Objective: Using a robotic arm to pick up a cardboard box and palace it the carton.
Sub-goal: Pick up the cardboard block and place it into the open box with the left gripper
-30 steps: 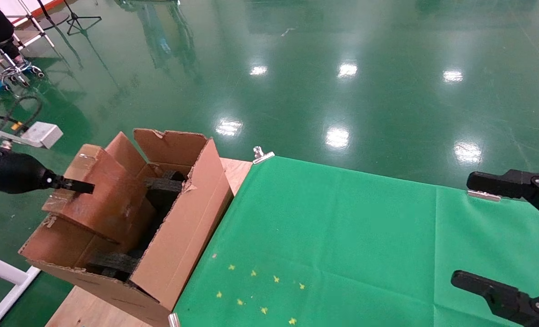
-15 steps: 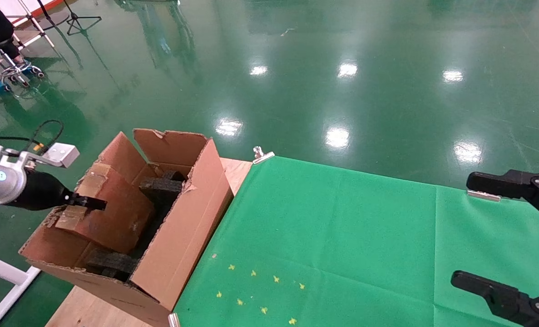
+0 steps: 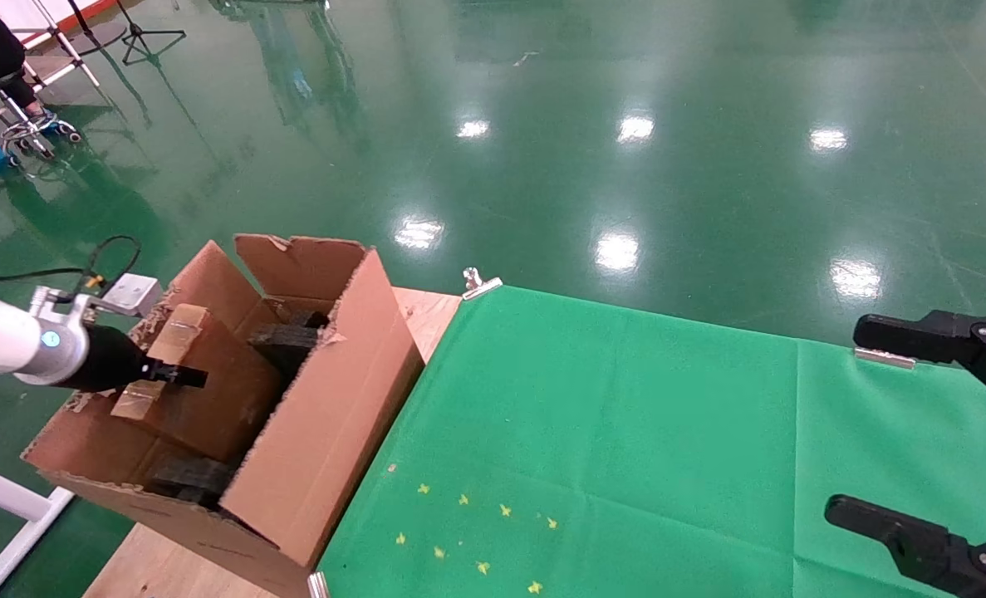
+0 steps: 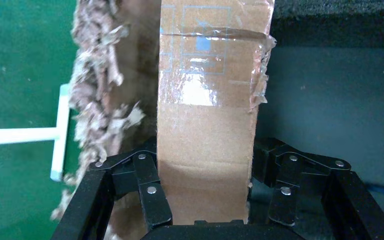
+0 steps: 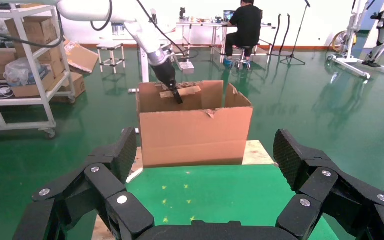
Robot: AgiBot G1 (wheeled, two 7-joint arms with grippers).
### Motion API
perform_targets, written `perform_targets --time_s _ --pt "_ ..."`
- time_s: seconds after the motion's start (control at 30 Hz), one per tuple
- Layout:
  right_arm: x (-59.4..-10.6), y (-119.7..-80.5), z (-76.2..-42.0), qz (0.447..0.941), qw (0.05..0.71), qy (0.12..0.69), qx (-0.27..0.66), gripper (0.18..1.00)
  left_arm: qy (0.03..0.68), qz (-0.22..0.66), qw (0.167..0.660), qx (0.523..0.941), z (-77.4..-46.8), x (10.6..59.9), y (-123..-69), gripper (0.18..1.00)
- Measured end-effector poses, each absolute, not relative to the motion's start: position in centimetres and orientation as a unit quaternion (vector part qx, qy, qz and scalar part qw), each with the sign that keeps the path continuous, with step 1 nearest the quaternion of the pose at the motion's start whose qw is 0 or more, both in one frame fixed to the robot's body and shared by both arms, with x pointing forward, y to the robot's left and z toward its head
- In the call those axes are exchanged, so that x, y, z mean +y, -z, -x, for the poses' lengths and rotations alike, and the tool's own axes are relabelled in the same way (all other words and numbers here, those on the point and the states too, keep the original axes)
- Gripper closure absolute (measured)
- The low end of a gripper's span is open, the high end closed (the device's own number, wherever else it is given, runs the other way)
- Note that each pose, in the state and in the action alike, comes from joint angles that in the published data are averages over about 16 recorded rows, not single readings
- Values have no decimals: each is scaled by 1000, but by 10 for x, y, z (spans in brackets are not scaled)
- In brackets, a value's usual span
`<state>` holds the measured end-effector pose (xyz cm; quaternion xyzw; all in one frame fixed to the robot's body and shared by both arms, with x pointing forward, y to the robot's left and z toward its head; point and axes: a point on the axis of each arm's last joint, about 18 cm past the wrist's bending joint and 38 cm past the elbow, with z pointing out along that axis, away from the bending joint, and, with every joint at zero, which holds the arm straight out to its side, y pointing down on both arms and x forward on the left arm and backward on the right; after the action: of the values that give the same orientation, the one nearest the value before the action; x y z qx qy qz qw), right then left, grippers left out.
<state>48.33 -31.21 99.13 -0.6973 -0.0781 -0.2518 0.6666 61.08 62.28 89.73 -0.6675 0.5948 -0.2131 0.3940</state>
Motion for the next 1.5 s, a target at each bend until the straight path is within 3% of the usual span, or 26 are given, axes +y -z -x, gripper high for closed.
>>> perform_targets --time_s 0.67,1.5 --pt "-312 -991 -483 697 667 252 -78 178 199 667 393 601 -634 602 -853 937" --pt "-312 -991 -483 697 667 252 -78 178 207 696 386 569 -644 592 -830 927"
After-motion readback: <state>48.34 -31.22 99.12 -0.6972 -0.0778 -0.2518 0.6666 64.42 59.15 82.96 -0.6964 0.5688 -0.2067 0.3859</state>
